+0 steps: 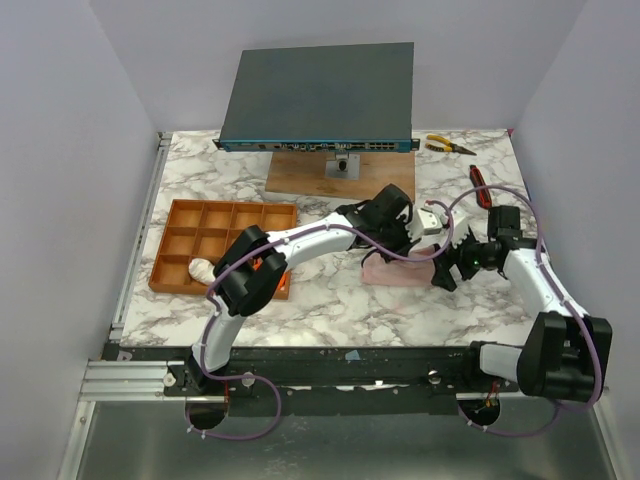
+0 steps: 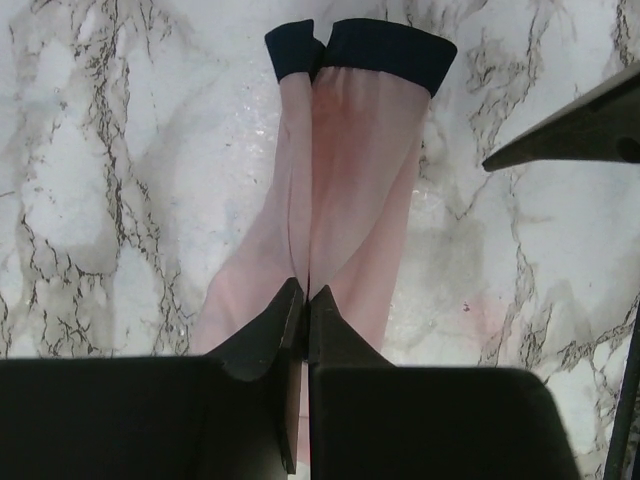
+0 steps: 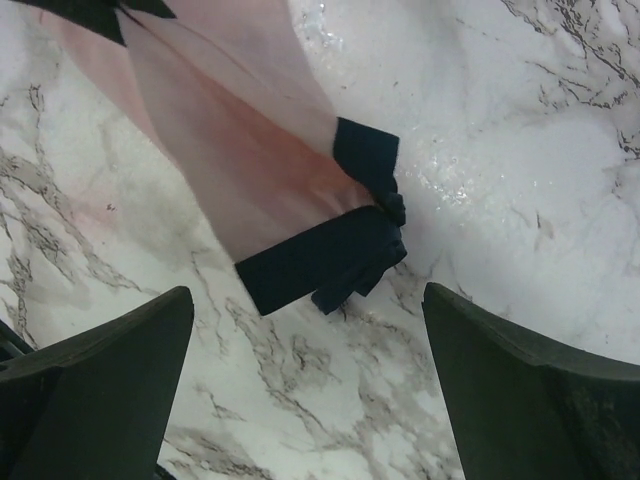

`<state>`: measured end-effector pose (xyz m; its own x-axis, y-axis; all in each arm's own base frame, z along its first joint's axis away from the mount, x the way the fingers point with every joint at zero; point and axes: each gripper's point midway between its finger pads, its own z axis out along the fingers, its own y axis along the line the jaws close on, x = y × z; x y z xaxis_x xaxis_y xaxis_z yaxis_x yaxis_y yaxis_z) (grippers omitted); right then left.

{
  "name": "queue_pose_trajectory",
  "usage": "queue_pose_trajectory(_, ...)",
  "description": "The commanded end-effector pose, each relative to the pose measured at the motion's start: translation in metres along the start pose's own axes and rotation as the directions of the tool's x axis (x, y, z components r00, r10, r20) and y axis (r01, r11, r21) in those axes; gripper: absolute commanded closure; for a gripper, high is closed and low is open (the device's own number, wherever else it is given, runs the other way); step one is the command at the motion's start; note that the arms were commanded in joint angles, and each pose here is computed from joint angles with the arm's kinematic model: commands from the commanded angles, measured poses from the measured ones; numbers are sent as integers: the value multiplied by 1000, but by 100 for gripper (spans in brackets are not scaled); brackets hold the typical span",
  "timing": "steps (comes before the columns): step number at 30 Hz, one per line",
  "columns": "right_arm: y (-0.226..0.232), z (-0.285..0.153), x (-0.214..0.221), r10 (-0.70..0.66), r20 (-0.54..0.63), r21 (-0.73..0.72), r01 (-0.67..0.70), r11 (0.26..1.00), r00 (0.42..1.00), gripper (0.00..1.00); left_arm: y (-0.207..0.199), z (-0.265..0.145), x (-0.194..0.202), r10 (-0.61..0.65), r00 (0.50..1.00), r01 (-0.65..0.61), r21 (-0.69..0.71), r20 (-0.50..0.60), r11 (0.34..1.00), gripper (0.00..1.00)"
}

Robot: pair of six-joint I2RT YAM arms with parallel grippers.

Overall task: Roll the underwear
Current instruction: Fold the underwear at the center of the board.

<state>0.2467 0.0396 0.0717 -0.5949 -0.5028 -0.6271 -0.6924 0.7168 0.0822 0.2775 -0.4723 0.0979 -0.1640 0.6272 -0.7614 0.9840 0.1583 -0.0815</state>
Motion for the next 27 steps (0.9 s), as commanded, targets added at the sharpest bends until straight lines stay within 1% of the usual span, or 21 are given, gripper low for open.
queue_pose_trajectory(1,-14,7,-18,-29,90,-42,33,999,995,0,2,6,26,-48,996,48,-6,-75,999,100)
queue_pose_trajectory(4,-27,12,-9,-11,72,-46,15,999,997,0,6,7,25,-57,996,56,-10,-62,998,100)
queue_pose_trajectory(8,-50,10,-4,21,81,-26,-19,999,997,0,11,8,27,-70,996,70,-4,-57,998,100)
queue_pose_trajectory(11,-62,6,-9,39,100,-26,-36,999,994,0,11,8,27,-68,996,68,4,-49,998,100)
queue_pose_trajectory(14,-64,-2,-16,49,132,-54,-43,998,990,0,13,8,25,-67,997,67,0,-44,998,100)
queue_pose_trajectory(18,-48,-9,-26,58,166,-129,-37,991,984,0,16,8,17,-72,997,72,-8,-30,997,100)
queue_pose_trajectory(20,-41,-11,-29,87,175,-162,-58,985,981,0,15,8,11,-78,997,78,-3,-26,997,100)
queue_pose_trajectory(24,-54,-8,-34,156,172,-135,-134,982,973,0,14,9,6,-61,998,61,-14,-22,998,100)
queue_pose_trajectory(27,-62,-7,-38,178,182,-117,-159,980,967,0,9,9,8,-40,999,39,-33,-33,999,100)
